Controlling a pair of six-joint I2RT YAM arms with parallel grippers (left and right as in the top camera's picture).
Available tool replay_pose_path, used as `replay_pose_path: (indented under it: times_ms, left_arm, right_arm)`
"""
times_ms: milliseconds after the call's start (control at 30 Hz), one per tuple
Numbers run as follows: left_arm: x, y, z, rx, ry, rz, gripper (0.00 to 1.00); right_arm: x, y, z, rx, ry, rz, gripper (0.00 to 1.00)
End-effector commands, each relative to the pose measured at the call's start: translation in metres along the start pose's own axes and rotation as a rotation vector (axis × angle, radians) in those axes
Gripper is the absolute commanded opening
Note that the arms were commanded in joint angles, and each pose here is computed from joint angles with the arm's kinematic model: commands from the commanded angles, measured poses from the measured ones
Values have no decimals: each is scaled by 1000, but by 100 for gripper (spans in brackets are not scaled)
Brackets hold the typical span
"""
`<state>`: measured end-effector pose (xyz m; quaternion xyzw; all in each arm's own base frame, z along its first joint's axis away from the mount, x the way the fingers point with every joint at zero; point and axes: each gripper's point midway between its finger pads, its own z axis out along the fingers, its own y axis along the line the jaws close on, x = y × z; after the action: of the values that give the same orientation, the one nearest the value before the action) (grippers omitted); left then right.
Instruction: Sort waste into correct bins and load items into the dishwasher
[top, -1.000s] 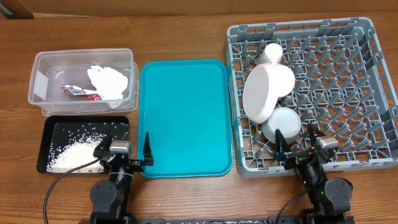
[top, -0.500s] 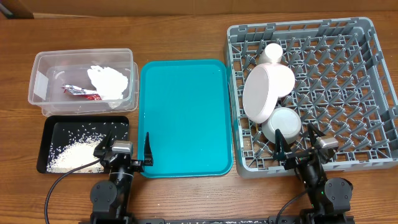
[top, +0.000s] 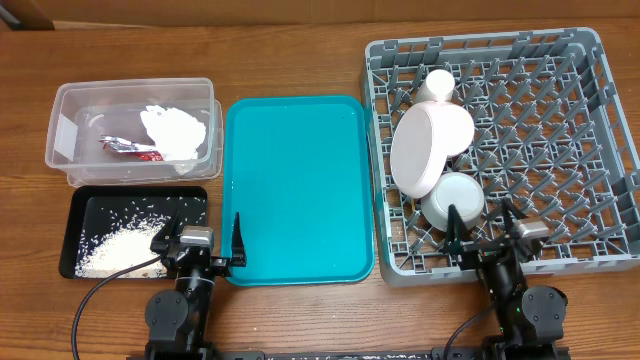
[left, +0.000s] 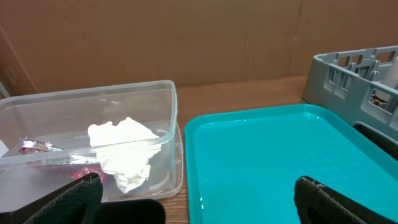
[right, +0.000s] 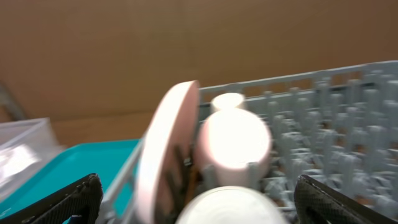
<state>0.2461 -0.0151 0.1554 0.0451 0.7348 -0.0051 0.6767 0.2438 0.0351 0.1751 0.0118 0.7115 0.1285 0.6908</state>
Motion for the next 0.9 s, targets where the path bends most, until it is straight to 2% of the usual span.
replay_pose_path:
  times_ms: [0,133,267,867]
  left_arm:
    - [0,2,0,-7,-7,15,100]
    - [0,2,0,-7,-7,15,100]
    - [0,2,0,-7,-7,15,100]
    - [0,2,0,-7,-7,15,100]
  right_arm:
    - [-3,-31,-3,182,-36,-4,100]
    - [-4,-32,-3,188,-33,-49,100]
    - [-4,-31,-3,185,-16,-227,100]
    - [-3,-31,-2,181,-14,-234,100]
